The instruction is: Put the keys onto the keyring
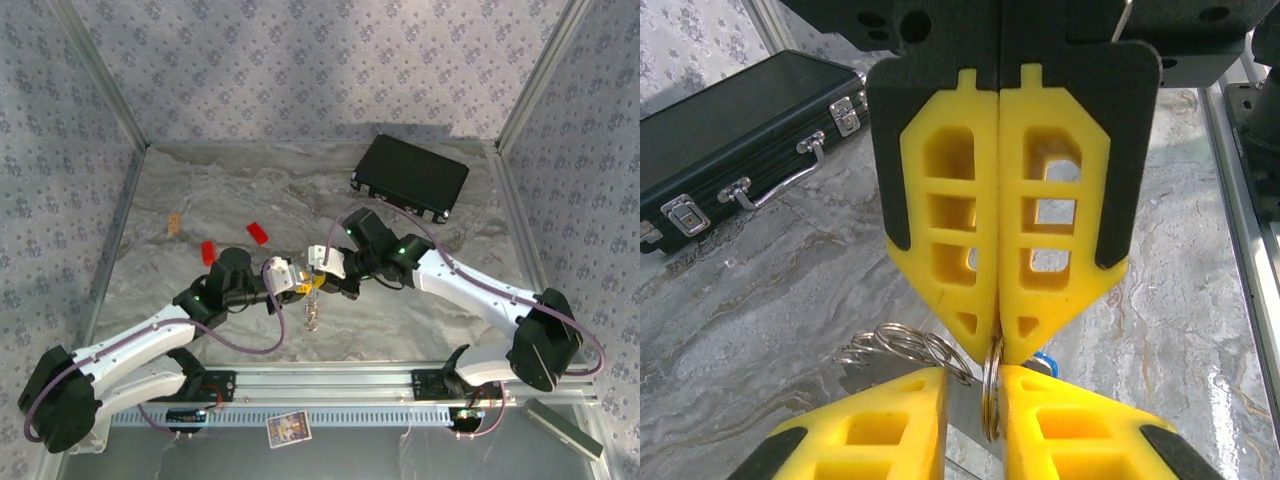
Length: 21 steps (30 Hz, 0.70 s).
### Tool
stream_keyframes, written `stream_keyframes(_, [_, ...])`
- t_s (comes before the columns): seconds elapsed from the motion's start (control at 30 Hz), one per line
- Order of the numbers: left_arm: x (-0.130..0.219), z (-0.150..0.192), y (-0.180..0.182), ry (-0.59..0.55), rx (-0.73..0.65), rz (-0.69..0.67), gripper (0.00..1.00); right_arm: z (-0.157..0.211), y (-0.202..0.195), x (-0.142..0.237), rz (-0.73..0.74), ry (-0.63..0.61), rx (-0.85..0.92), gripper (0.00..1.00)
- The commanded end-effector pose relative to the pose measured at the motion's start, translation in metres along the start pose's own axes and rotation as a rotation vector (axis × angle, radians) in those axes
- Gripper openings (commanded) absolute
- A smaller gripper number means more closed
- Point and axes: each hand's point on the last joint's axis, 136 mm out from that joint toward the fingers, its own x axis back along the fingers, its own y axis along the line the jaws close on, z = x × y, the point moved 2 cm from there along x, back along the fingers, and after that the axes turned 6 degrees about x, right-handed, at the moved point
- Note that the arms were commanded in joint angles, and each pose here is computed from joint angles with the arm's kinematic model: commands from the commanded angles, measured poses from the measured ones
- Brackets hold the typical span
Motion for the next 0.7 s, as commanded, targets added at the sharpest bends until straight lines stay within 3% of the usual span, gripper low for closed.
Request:
stream_keyframes(0.0, [0.001,-0.019,-0.003,-0.044,-0.034,0.028,0.18,-0.012,-0.002,0.003,-0.001,-0.017,0.032,0.00])
stream_keyframes(0.13, [0.002,-0.017,-0.003,-0.037,-0.035,0.029,0.08,-0.010,-0.002,0.003,0.010,-0.012,0.025,0.00])
stream_keyframes(0.3, [0.004,-0.017,-0.006,-0.051,-0.039,0.036,0.00,0.001,-0.003,0.005,0.029,-0.025,-0.028,0.21])
stream_keyframes(0.53, [0.005,-0.018,-0.009,-0.071,-0.039,0.051,0.00,0.012,0.000,0.003,0.013,-0.026,-0.069,0.22])
stream_keyframes(0.67, [0.005,-0.020,-0.009,-0.076,-0.039,0.053,0.00,0.013,-0.002,0.004,0.018,-0.029,-0.070,0.17])
